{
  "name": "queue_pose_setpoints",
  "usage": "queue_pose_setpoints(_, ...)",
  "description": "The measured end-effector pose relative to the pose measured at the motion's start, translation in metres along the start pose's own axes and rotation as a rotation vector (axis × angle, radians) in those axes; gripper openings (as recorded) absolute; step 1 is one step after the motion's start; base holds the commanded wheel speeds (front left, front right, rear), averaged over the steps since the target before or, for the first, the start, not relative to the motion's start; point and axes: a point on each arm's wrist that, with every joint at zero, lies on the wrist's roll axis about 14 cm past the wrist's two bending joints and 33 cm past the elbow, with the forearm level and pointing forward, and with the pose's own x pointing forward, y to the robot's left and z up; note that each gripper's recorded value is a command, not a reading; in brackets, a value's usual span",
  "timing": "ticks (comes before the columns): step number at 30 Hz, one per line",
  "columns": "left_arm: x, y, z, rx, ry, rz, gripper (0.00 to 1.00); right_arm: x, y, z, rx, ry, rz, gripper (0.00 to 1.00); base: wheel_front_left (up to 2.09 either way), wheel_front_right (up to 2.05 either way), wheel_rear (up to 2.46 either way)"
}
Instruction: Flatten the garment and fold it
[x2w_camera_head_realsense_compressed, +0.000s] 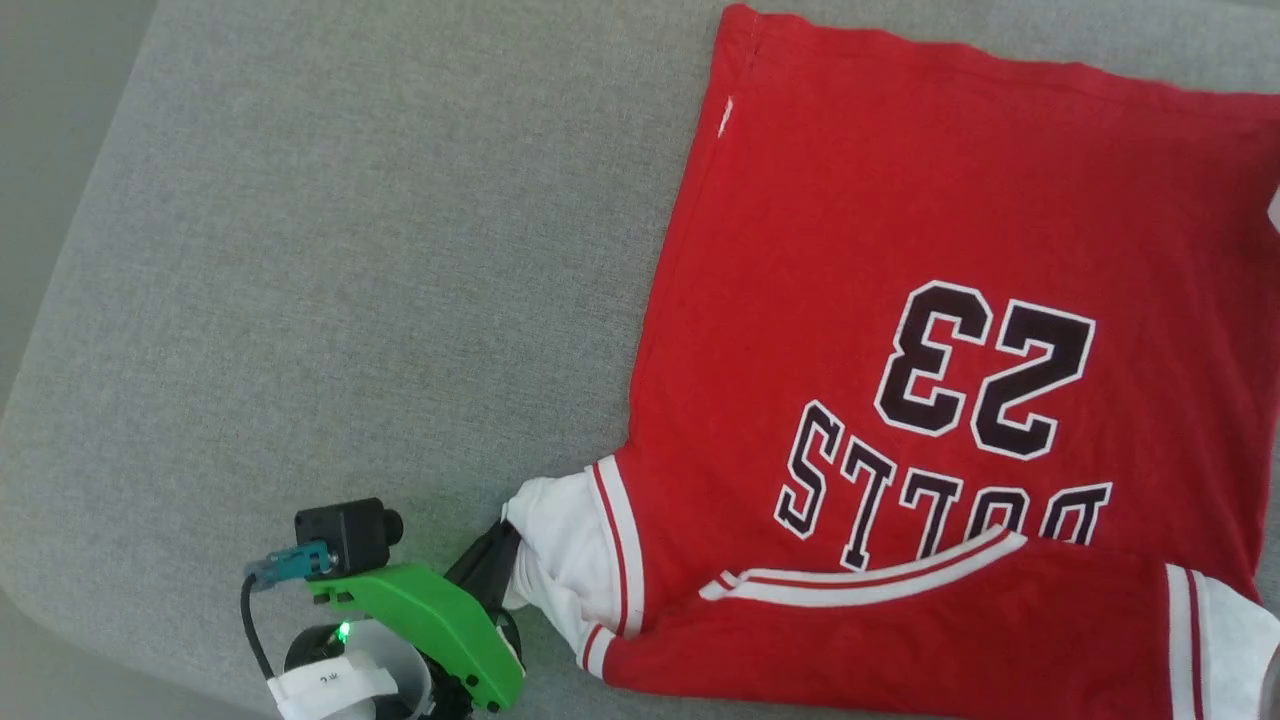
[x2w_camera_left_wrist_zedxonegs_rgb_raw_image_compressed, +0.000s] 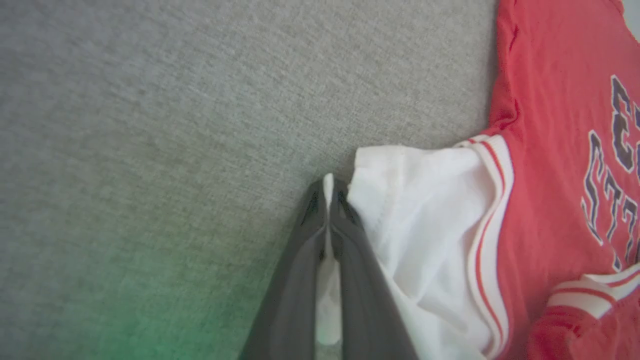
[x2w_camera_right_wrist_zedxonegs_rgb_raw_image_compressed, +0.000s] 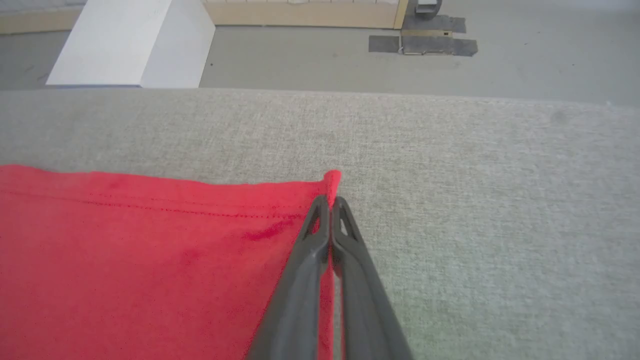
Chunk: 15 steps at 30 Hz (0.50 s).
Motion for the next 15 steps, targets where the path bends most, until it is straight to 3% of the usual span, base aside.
queue_pose_setpoints(8, -0.011, 0.002, 0.004, 0.004, -0.031, -0.003, 0.0, -0.059, 0.0, 0.018, 0.008, -0.48, 0.008, 0.0, 0.0, 0.0, 0.0)
queue_pose_setpoints(12, -0.021, 0.007, -0.001, 0.016, -0.027, 0.001, 0.0, -0.098, -0.023, -0.003, 0.05, -0.578, -0.056, 0.0, 0.0, 0.0, 0.0)
queue_pose_setpoints(15, -0.029, 0.009, -0.005, 0.029, -0.02, -0.001, 0.0, -0.125, -0.043, -0.027, 0.087, -0.576, -0.115, 0.0, 0.0, 0.0, 0.0)
